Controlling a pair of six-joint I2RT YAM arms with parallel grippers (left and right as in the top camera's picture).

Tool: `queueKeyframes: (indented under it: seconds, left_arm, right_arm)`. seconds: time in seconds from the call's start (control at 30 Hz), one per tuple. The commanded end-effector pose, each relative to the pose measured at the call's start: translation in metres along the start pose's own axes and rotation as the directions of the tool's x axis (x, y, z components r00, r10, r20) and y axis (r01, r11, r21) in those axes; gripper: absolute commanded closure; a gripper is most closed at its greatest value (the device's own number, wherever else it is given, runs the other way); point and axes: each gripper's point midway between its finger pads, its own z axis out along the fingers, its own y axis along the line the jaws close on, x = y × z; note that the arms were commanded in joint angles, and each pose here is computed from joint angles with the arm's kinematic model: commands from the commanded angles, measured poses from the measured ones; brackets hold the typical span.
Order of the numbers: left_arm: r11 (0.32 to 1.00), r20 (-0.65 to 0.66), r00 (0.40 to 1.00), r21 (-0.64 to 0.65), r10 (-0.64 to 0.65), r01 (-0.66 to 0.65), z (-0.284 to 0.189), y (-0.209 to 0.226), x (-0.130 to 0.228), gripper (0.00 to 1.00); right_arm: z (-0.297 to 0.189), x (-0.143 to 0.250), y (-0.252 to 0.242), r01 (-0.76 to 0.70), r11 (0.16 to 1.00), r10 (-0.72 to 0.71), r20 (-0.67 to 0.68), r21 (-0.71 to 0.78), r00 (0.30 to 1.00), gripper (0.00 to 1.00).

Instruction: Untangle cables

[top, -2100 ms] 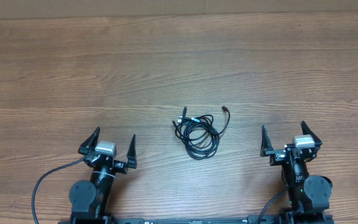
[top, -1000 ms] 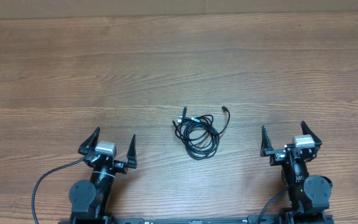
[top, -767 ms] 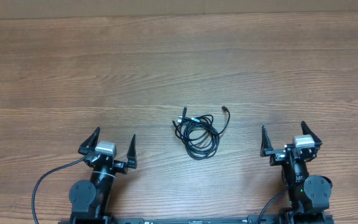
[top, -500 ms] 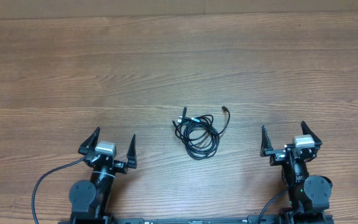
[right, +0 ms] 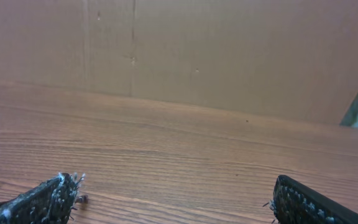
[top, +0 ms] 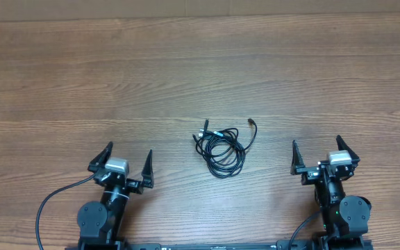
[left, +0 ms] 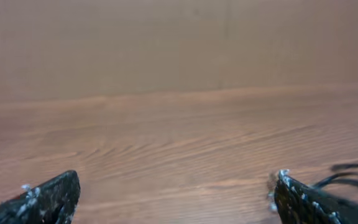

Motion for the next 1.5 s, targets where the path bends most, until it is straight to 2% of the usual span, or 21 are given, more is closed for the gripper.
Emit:
queueKeyframes:
  seconds: [0.0,0.17,0.3,0.4,0.47,0.5,0.6,0.67,0.7,0.8,0.9,1.03,1.13,1.2,1.3,1.4,1.47]
  left_arm:
    - [0.984,0.063,0.991,0.139,-0.119,0.109,-0.003,-0.022,-0.019,0.00]
    - [0.937,0.232,0.949,0.324,-0.212,0.131,-0.019,-0.049,-0.075,0.01]
    - [0.925,0.253,0.941,0.358,-0.225,0.125,-0.029,-0.056,-0.099,0.00]
    - [0.933,0.217,0.957,0.345,-0.190,0.107,-0.035,-0.059,-0.112,0.01]
    - [0.942,0.181,0.972,0.326,-0.147,0.082,-0.037,-0.060,-0.116,0.01]
    - [0.945,0.153,0.979,0.318,-0.133,0.079,-0.038,-0.060,-0.119,0.00]
    - [0.931,0.091,0.986,0.351,-0.138,0.098,-0.042,-0.068,-0.132,0.00]
    - [0.917,0.059,0.989,0.384,-0.139,0.106,-0.040,-0.074,-0.143,0.00]
    - [0.911,0.042,0.990,0.397,-0.137,0.110,-0.039,-0.077,-0.148,0.00]
    - [0.892,-0.028,0.991,0.432,-0.133,0.132,-0.028,-0.083,-0.162,0.00]
    - [0.880,-0.136,0.985,0.449,-0.104,0.155,-0.014,-0.086,-0.167,0.00]
    - [0.884,-0.333,0.939,0.411,-0.082,0.223,0.005,-0.082,-0.164,0.00]
    - [0.878,-0.458,0.884,0.379,-0.098,0.294,0.016,-0.080,-0.160,0.00]
    - [0.862,-0.518,0.848,0.374,-0.111,0.342,0.023,-0.082,-0.155,0.01]
    - [0.804,-0.593,0.790,0.390,-0.155,0.450,0.029,-0.092,-0.147,0.00]
    - [0.749,-0.662,0.727,0.386,-0.182,0.539,0.032,-0.100,-0.136,0.00]
    - [0.743,-0.691,0.698,0.365,-0.188,0.562,0.040,-0.098,-0.127,0.00]
  right_arm:
    - [0.000,0.001,0.000,0.001,1.000,-0.001,0.006,0.002,1.000,0.00]
    - [0.000,0.001,0.000,0.001,1.000,-0.001,0.006,0.002,1.000,0.00]
    - [0.000,0.001,0.000,0.001,1.000,-0.001,0.007,0.002,1.000,0.00]
    - [0.000,-0.009,0.008,0.002,0.999,0.000,0.050,-0.046,0.999,0.00]
    - [-0.006,-0.018,0.041,-0.045,0.969,0.065,0.078,-0.243,0.995,0.00]
    - [-0.013,-0.018,0.062,-0.081,0.925,0.111,0.061,-0.370,0.992,0.00]
    - [-0.047,-0.029,0.114,-0.079,0.727,0.157,0.053,-0.682,0.986,0.00]
    - [-0.066,-0.045,0.129,0.001,0.634,0.153,0.127,-0.774,0.980,0.00]
    - [-0.070,-0.054,0.129,0.019,0.627,0.167,0.158,-0.778,0.973,0.00]
    - [-0.076,-0.091,0.120,0.036,0.652,0.247,0.257,-0.758,0.934,0.00]
    - [-0.079,-0.129,0.103,0.051,0.724,0.270,0.350,-0.688,0.897,0.00]
    - [-0.081,-0.173,0.079,0.018,0.814,0.240,0.363,-0.580,0.900,0.00]
    - [-0.080,-0.193,0.062,-0.009,0.872,0.167,0.280,-0.489,0.945,0.00]
    - [-0.077,-0.199,0.052,-0.044,0.901,0.127,0.165,-0.432,0.978,0.00]
    - [-0.072,-0.197,0.040,-0.084,0.927,0.068,-0.056,-0.366,0.996,0.00]
    - [-0.068,-0.189,0.031,-0.156,0.935,0.053,-0.311,-0.318,0.949,0.00]
    - [-0.066,-0.187,0.032,-0.231,0.924,0.061,-0.477,-0.305,0.877,0.00]
